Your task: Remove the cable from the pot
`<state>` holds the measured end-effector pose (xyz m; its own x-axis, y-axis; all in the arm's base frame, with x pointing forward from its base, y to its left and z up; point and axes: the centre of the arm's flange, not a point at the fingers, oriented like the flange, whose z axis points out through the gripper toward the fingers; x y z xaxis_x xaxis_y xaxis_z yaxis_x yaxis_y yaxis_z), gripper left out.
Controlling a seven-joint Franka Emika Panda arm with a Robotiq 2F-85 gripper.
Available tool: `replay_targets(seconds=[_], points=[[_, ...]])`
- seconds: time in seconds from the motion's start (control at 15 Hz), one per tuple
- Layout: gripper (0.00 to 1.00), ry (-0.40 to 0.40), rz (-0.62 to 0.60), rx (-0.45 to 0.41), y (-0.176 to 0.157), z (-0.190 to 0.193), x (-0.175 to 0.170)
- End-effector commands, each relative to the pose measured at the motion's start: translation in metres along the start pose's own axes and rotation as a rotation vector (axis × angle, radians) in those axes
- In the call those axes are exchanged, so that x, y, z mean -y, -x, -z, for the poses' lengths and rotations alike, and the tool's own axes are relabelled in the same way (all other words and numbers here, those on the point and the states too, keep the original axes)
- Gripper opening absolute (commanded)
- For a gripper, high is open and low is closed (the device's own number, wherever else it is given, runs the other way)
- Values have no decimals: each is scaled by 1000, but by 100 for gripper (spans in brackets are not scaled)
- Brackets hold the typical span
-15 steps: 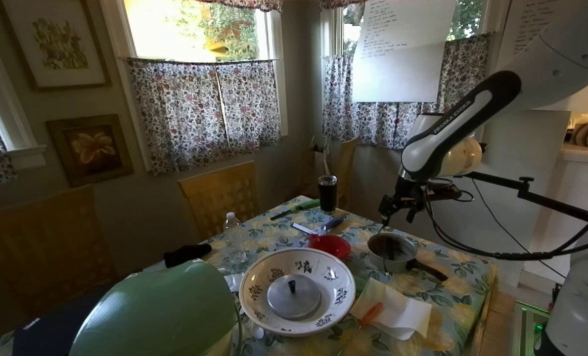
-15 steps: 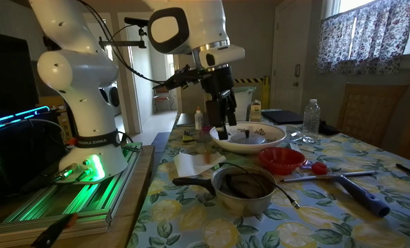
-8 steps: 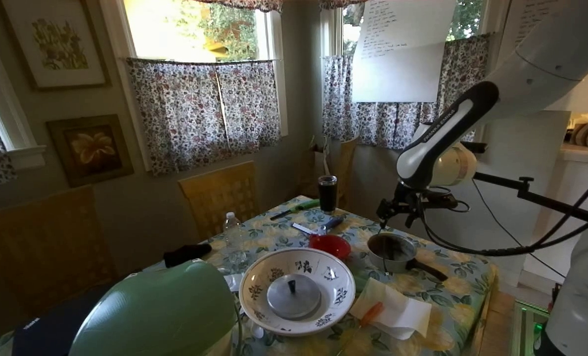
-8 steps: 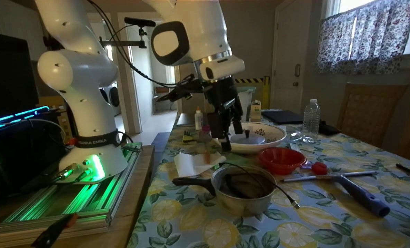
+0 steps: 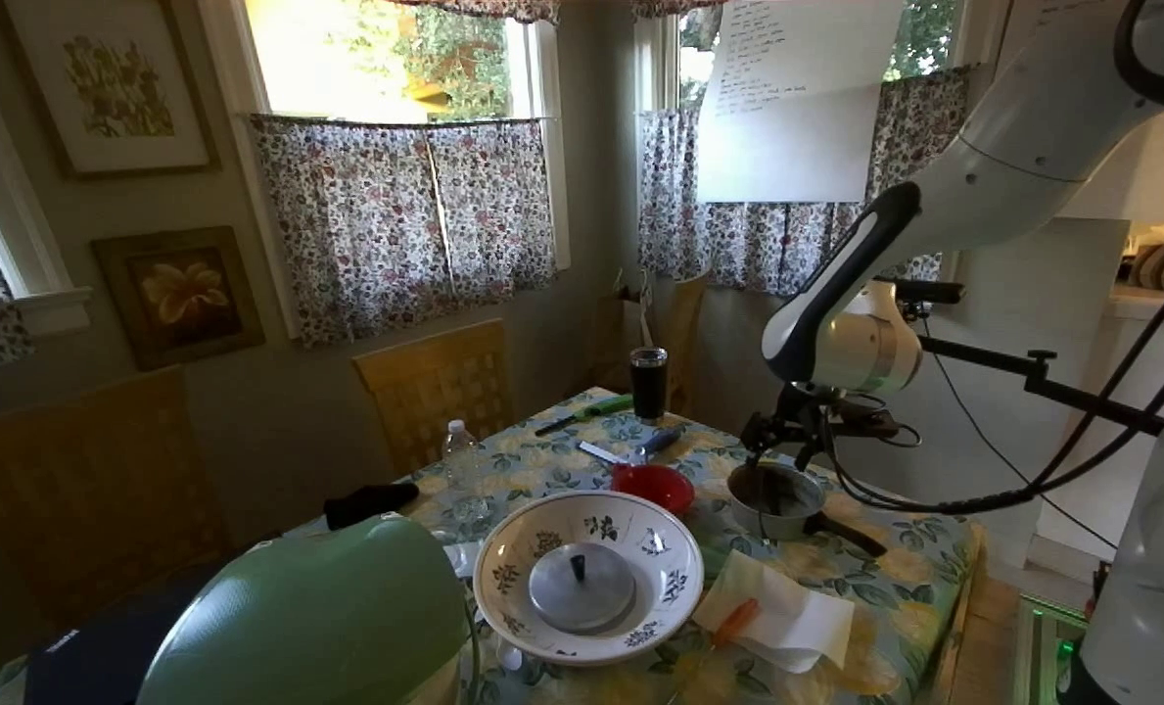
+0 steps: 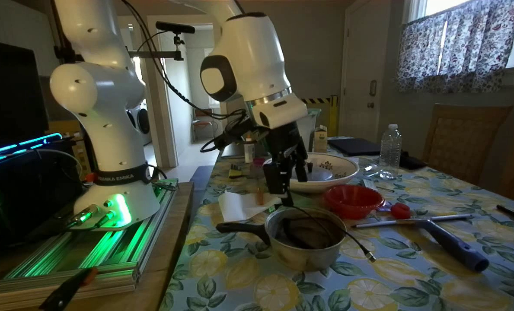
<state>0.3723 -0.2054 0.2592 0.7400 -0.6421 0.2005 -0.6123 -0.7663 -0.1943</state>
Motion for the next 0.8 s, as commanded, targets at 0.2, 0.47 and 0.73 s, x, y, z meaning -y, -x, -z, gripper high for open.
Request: replay_targets(seconds=[0.2, 0.47, 0.73], points=[[100, -1, -6, -4, -17, -44, -13], [100, 4, -12, 11, -22, -56, -10], [95, 27, 1, 33, -23, -71, -4]])
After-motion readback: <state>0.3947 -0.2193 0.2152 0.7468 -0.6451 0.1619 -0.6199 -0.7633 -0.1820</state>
